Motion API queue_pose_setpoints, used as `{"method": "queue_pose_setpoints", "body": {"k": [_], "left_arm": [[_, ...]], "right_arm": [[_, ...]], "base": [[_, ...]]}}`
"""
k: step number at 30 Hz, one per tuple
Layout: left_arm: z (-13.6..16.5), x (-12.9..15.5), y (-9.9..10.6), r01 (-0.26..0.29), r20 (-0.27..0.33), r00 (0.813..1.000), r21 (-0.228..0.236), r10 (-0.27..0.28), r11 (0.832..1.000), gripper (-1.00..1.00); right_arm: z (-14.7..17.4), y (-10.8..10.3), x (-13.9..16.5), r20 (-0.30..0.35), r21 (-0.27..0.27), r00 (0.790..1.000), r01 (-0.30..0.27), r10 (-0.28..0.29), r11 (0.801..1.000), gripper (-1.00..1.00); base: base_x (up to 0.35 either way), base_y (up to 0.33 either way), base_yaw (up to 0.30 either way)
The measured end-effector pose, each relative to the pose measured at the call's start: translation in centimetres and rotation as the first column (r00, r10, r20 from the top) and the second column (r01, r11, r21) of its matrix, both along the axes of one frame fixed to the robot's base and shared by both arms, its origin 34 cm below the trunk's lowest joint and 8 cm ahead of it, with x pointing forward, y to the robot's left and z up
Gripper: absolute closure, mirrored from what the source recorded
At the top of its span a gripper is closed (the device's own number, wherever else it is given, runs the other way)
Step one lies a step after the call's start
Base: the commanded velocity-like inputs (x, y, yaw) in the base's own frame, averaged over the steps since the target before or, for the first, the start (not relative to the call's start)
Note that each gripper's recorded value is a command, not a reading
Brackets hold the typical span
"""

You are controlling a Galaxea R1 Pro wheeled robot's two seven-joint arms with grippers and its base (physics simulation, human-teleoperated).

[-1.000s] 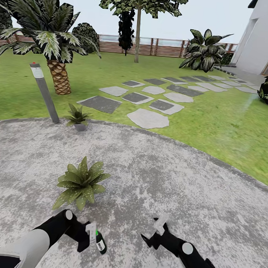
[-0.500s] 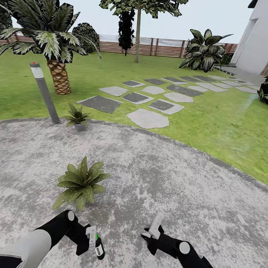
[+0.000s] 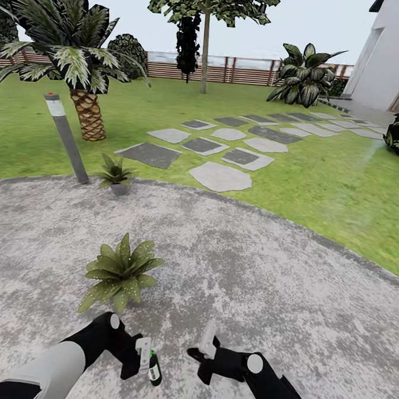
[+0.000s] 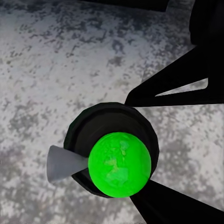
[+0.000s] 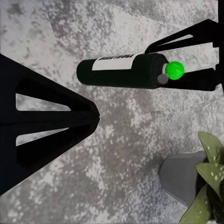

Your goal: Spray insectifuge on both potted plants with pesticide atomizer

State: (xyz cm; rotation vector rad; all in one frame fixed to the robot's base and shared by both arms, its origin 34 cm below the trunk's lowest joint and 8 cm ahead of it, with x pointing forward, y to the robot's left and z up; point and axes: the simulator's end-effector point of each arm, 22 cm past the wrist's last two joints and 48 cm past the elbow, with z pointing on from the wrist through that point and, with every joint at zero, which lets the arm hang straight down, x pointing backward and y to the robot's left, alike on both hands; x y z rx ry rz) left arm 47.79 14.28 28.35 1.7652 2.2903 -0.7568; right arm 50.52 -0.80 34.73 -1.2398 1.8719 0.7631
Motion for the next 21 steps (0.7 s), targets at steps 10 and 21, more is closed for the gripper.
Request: {"method": "queue_pose_setpoints", "body": {"k": [10, 21], "left_arm": [[0.4, 0.2, -1.4, 0.013, 0.011, 1.0, -0.027, -0.013, 1.0, 1.0], [1.1, 0.3, -4.6, 0.037, 0.02, 0.999, -0.067, -0.036, 0.997, 1.0]], "right_arm": [[0.4, 1.1, -0.1, 0.0, 0.015, 1.0, -0.006, 0.006, 1.0, 1.0], [0.4, 1.1, -0.1, 0.001, 0.016, 1.0, -0.006, 0.006, 1.0, 1.0]], "base": [[0.0, 0.0, 0.0], [0.0, 0.0, 0.0]]}}
